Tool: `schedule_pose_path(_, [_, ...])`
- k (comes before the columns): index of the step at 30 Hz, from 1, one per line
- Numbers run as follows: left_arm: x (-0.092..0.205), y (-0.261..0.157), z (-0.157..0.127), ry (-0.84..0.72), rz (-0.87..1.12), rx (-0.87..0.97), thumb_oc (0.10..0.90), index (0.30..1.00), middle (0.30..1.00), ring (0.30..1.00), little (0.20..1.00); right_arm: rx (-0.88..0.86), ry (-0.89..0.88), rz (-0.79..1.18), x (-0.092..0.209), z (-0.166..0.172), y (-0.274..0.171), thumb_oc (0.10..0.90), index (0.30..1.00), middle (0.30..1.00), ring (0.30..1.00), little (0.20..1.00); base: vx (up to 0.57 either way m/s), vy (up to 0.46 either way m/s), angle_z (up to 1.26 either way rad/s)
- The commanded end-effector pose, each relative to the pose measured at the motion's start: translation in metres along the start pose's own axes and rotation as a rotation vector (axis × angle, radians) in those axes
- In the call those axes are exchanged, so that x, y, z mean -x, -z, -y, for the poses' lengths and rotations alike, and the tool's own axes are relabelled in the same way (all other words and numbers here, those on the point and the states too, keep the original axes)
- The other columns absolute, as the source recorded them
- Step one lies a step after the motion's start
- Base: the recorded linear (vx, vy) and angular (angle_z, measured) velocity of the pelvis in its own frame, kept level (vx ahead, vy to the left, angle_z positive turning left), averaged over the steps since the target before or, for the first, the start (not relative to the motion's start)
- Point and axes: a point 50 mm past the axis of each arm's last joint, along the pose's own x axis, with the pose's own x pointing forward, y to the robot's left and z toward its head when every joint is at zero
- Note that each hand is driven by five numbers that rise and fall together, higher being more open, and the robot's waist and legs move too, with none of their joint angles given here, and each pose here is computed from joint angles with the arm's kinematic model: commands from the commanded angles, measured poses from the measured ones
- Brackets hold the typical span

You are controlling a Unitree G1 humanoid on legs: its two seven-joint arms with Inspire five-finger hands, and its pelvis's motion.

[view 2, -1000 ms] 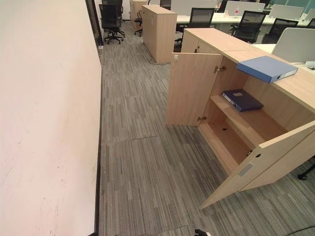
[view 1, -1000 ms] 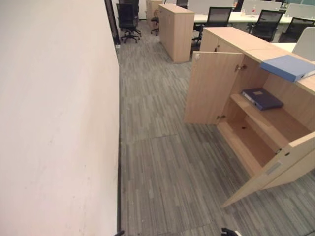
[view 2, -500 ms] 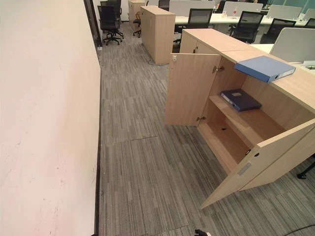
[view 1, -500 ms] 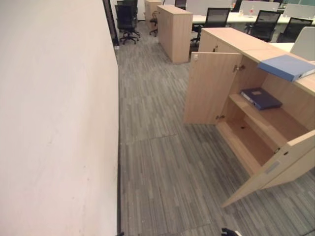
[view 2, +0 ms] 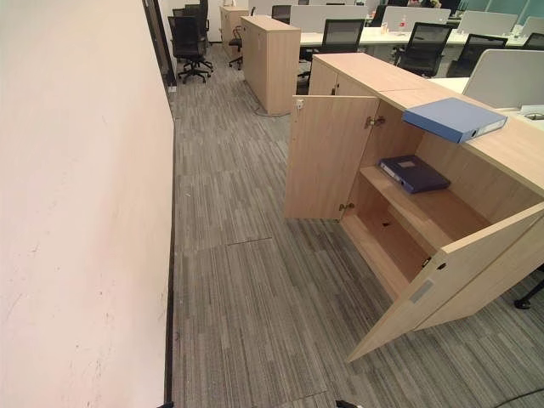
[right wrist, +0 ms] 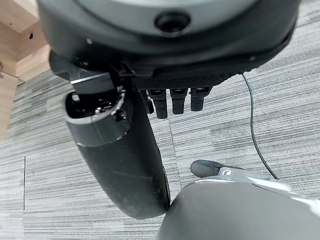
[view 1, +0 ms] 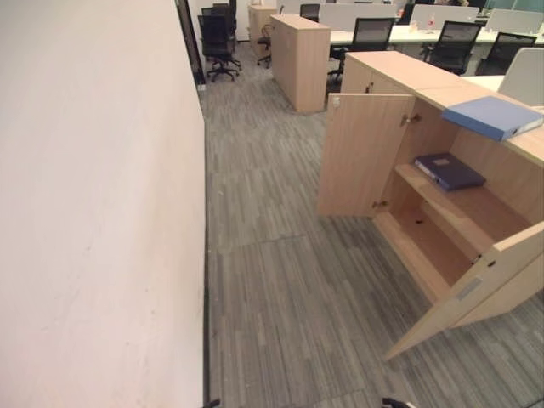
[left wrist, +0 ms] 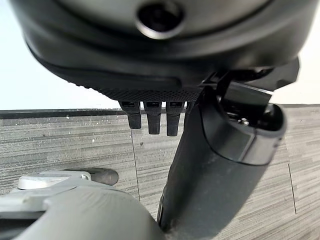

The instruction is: Put the empty folder in the office cabinet

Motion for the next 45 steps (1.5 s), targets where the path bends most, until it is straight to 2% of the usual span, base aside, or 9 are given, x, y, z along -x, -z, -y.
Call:
schedule_pose_path(1, [-0.001, -0.005, 0.029, 0.099, 0.024, 0.018, 0.8, 0.9, 0.9, 0.9, 0.9, 0.01, -0.051, -0.015, -0.002, -0.007, -0.005, 0.8, 0.9, 0.9, 0.9, 0.9, 0.0, 0.0, 0.0])
schedule_pose_path(17, [-0.001, -0.004, 0.03, 0.119, 0.005, -0.037, 0.8, 0.9, 0.9, 0.9, 0.9, 0.031, -0.081, -0.082, -0.001, -0.008, 0.007, 0.8, 0.9, 0.9, 0.9, 0.9, 0.0, -0.003, -0.01])
schedule_pose_path(32, [-0.007, -0.03, 0.027, 0.08, 0.056, -0.063, 0.8, 0.9, 0.9, 0.9, 0.9, 0.048, -0.071, 0.009, -0.005, -0.012, -0.021, 0.8, 0.9, 0.9, 0.9, 0.9, 0.01, -0.118, -0.04])
schedule_pose_path(39, [-0.003, -0.005, 0.012, 0.029, -0.018, -0.015, 0.8, 0.9, 0.9, 0.9, 0.9, 0.06, -0.038, 0.033, -0.006, 0.004, -0.03, 0.8, 0.9, 0.9, 0.9, 0.9, 0.23, 0.029, -0.29])
schedule_pose_path(45, [0.001, 0.018, 0.004, -0.015, -0.101, 0.009, 0.8, 0.9, 0.9, 0.9, 0.9, 0.09, -0.059, -0.018, -0.005, 0.0, -0.016, 0.8, 0.9, 0.9, 0.9, 0.9, 0.36, 0.128, -0.25])
